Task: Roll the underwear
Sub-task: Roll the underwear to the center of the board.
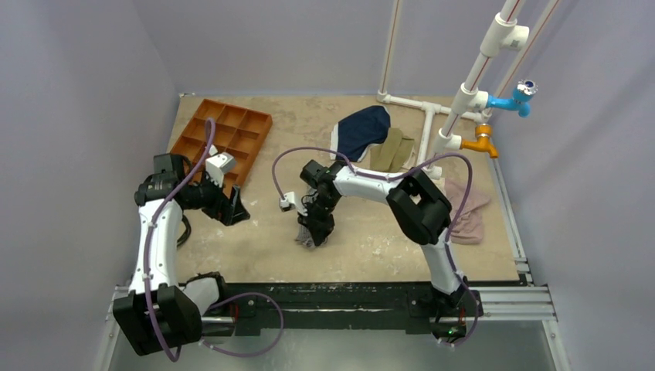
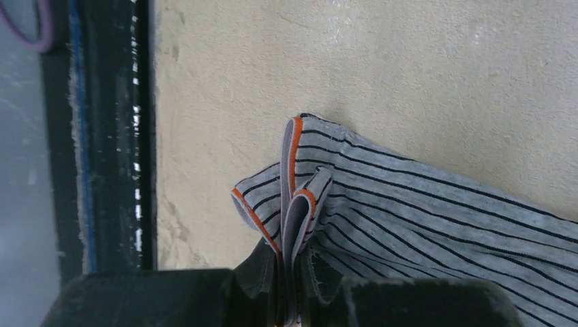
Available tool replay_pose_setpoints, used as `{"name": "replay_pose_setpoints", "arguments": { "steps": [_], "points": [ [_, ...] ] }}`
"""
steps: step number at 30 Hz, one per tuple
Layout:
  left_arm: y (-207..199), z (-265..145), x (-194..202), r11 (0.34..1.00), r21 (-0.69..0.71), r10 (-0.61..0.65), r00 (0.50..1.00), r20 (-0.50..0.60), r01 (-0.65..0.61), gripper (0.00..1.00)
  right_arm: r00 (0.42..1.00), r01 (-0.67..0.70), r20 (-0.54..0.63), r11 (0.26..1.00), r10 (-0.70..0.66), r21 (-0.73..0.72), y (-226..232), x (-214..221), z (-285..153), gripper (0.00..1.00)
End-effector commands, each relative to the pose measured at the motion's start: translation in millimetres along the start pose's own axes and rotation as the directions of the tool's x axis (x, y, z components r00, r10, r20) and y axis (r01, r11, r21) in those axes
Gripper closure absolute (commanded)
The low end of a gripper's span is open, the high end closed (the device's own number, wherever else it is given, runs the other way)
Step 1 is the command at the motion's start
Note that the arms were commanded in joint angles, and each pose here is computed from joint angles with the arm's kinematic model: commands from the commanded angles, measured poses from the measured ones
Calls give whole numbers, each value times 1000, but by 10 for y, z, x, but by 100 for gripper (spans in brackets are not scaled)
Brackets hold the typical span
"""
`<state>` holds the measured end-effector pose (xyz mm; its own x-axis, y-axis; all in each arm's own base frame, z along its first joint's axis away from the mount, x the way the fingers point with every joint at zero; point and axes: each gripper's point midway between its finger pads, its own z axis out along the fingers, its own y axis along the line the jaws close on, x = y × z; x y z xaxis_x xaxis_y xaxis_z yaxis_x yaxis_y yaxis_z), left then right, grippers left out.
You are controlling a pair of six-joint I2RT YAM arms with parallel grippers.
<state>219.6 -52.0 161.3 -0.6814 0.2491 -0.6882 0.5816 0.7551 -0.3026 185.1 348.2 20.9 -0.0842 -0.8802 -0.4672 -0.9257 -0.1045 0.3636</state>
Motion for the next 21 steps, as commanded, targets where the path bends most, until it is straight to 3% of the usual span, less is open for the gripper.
{"name": "replay_pose_setpoints", "arguments": {
  "steps": [1,8,21],
  "points": [
    [-72,-7,21,993,8,117,992,42,-117,10,993,-115,1,982,116,-148,-24,95,10,100],
    [-247,-38,193,962,-11,272,960,63,-272,12,973,-220,9,945,229,-241,-255,116,-11,99],
    [-872,329,189,819,157,551,832,53,-552,9,940,-331,-32,880,341,-340,-431,241,34,92]
  ]
}}
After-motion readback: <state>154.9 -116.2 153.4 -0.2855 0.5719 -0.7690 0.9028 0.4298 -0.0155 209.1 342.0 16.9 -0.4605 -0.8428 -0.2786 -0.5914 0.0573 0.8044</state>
